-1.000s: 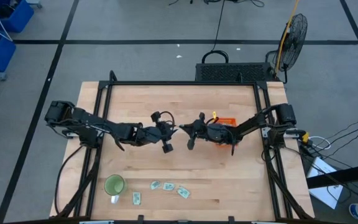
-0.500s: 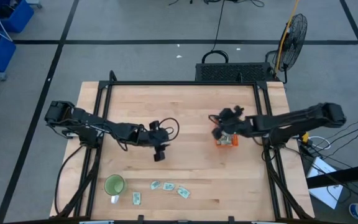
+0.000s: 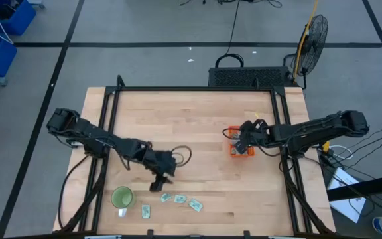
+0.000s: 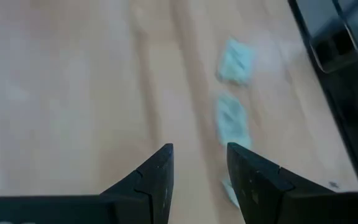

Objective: Pick and place Stevia / Truvia into bins
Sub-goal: Put the stevia packet into the orange basket

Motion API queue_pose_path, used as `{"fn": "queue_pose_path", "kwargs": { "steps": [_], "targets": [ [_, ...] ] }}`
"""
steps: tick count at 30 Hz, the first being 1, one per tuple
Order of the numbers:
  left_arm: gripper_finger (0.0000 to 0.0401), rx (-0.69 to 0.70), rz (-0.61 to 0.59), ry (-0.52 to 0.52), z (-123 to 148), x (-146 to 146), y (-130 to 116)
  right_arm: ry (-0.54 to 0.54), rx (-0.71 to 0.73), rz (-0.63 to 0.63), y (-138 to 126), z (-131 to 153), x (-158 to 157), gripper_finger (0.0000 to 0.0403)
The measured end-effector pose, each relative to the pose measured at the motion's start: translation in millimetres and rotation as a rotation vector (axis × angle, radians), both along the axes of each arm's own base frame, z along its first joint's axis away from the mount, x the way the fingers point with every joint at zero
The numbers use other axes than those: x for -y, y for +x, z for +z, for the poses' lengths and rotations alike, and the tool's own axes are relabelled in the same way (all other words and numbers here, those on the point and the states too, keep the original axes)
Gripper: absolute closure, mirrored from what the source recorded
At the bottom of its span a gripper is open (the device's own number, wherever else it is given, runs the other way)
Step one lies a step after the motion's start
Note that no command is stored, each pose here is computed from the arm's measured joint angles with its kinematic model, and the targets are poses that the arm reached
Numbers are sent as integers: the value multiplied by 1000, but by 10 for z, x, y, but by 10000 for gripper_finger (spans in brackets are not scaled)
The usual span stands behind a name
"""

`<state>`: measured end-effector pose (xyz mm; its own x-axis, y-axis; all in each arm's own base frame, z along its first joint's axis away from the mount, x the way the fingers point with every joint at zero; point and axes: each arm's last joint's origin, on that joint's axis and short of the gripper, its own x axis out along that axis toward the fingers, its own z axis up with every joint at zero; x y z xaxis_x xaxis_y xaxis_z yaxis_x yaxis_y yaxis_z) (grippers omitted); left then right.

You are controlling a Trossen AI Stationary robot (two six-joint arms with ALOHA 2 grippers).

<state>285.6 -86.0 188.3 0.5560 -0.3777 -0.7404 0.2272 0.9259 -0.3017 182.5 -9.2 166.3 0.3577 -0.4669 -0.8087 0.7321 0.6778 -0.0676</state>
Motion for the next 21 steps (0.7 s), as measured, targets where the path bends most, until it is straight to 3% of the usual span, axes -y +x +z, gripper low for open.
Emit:
{"fn": "queue_pose_path", "kwargs": {
  "steps": [5, 10, 16, 21],
  "targets": [
    [247, -143, -61, -1, -69, 304, -208, -19, -32, 44, -16, -24, -3, 347],
    [247, -279, -16, -61, -100, 582, -404, -25, -27, 58, -5, -21, -5, 316],
    [247, -331, -23, -93, -99, 880, -602, -63, 56, 129, 100, 33, -8, 298],
    [247, -278, -21, -12, -107, 990, -697, -131, 164, 223, 229, 125, -12, 297]
  ]
}}
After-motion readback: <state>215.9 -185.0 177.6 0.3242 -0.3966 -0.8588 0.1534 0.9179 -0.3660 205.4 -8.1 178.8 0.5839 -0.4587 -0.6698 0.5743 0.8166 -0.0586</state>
